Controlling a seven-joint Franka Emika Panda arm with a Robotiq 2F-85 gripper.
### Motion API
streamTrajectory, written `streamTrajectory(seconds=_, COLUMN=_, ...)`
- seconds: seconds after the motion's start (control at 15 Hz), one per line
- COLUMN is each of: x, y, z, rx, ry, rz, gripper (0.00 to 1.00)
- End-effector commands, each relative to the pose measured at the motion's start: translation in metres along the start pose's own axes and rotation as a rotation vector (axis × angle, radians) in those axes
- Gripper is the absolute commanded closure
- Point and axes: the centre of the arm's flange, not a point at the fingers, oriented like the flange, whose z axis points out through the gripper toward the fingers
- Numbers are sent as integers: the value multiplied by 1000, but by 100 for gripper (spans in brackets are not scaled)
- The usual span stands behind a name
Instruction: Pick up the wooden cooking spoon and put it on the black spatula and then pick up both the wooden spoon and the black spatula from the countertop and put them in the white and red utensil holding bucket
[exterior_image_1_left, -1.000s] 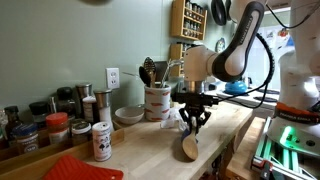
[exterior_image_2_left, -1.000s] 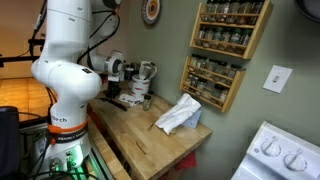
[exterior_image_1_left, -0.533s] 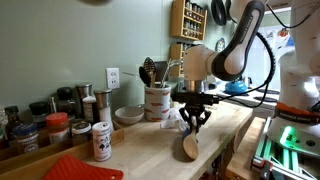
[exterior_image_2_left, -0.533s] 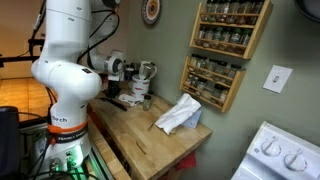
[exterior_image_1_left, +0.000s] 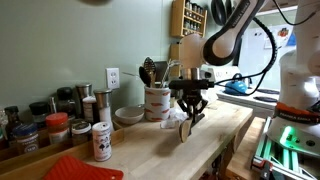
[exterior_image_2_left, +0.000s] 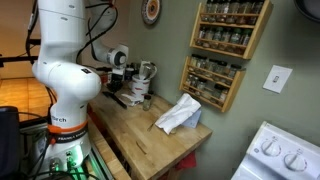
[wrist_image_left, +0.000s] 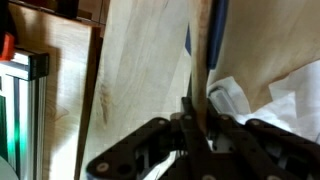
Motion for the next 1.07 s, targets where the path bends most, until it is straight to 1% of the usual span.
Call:
streamTrajectory(seconds=0.0, x=5, y=-9, z=-13, rx=-31, ry=-28, rz=15, gripper=97)
streamTrajectory(seconds=0.13, x=9, y=-11, z=-21, rx=-21, ry=-49, rz=33, gripper=97)
streamTrajectory(seconds=0.33, x=13, y=-14, z=-43, rx=14, ry=-124, rz=75, gripper=97)
streamTrajectory(seconds=0.4, x=13, y=-15, z=-52, rx=33, ry=-164, rz=84, gripper=97)
streamTrajectory(seconds=0.47, x=12, y=-17, z=-60, rx=52, ry=-172, rz=95, gripper=97)
streamTrajectory(seconds=0.53, x=8, y=-22, z=-37, rx=26, ry=-136, rz=81, gripper=86)
streamTrajectory(seconds=0.73, x=7, y=-24, z=-54, rx=60, ry=-159, rz=93, gripper=86)
streamTrajectory(seconds=0.8, x=7, y=-24, z=-55, rx=62, ry=-160, rz=94, gripper=97)
streamTrajectory(seconds=1.0, x=19, y=-27, z=-78, rx=114, ry=-216, rz=121, gripper=97)
